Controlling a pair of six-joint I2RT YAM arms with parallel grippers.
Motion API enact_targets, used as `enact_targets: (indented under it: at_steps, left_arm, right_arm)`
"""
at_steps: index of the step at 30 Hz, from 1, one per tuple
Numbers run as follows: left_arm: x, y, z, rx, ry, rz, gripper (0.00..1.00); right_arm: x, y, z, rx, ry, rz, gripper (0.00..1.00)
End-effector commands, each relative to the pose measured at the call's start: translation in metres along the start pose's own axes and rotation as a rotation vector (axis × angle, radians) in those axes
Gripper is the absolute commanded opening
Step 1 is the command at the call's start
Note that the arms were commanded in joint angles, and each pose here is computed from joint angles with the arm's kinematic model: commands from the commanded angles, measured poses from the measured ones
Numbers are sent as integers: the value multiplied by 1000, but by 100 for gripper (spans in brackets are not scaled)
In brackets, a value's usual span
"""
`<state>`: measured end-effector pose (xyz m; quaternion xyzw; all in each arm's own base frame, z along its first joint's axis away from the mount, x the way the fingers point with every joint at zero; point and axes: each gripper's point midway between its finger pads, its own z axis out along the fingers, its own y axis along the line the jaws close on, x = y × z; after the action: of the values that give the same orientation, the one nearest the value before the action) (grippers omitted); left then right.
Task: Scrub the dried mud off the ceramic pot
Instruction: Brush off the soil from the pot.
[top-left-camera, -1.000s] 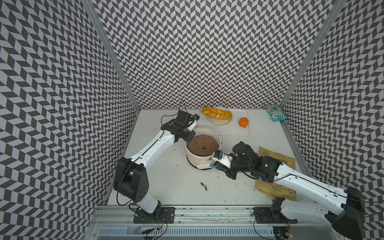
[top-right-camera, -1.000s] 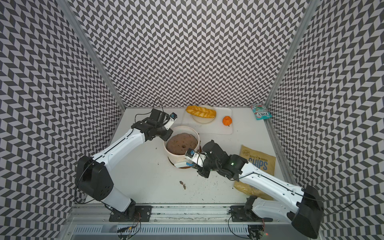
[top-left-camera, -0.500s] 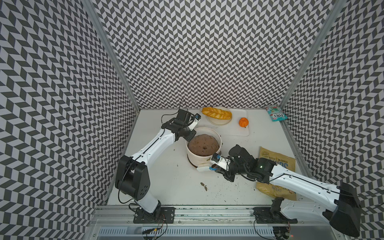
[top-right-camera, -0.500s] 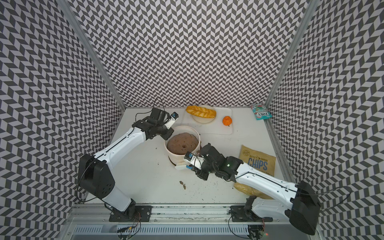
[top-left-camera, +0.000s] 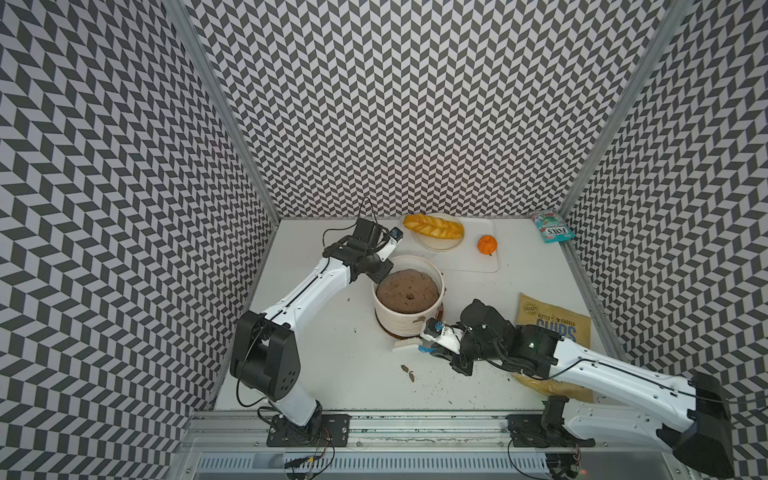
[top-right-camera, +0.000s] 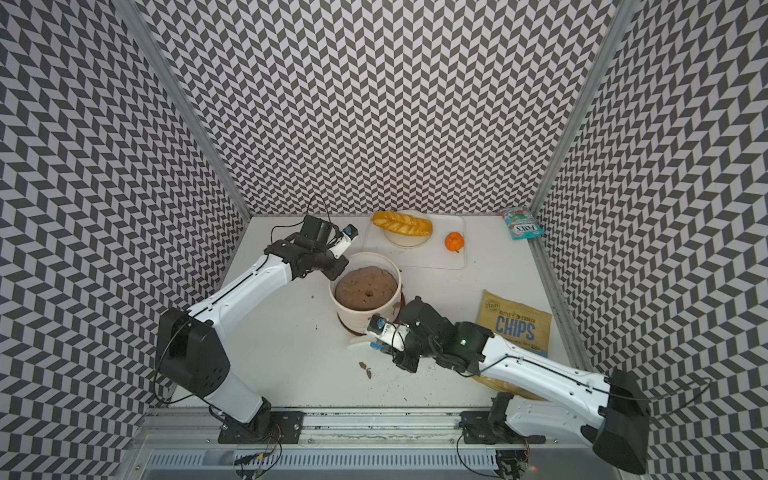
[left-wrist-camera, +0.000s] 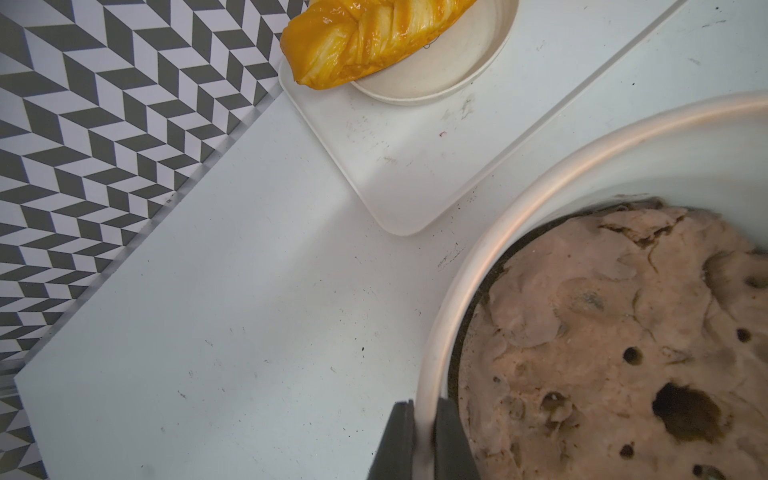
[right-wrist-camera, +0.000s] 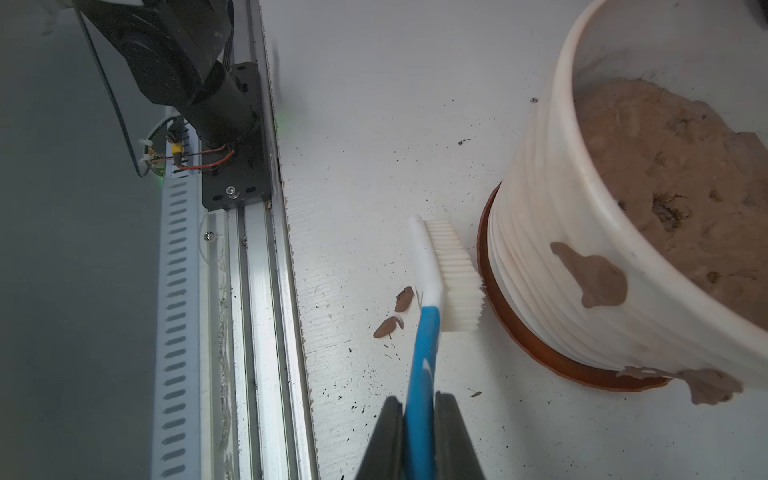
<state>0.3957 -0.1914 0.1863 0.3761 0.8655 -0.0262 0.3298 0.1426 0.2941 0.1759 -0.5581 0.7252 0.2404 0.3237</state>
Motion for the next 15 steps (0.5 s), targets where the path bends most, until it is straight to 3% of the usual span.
enact_targets:
  at_steps: [1,8,15]
  left_arm:
    - [-28,-1,-14,3,-90,43,5]
    - [-27,4,-18,-28,-80,24,20]
    - [-32,12,-24,-59,-85,-32,44]
  right_arm:
    - [-28,-3,-11,16,-110,-18,0]
    - [-27,-8,-10,28,-92,-12,0]
    - [-25,-11,-9,39,-79,-7,0]
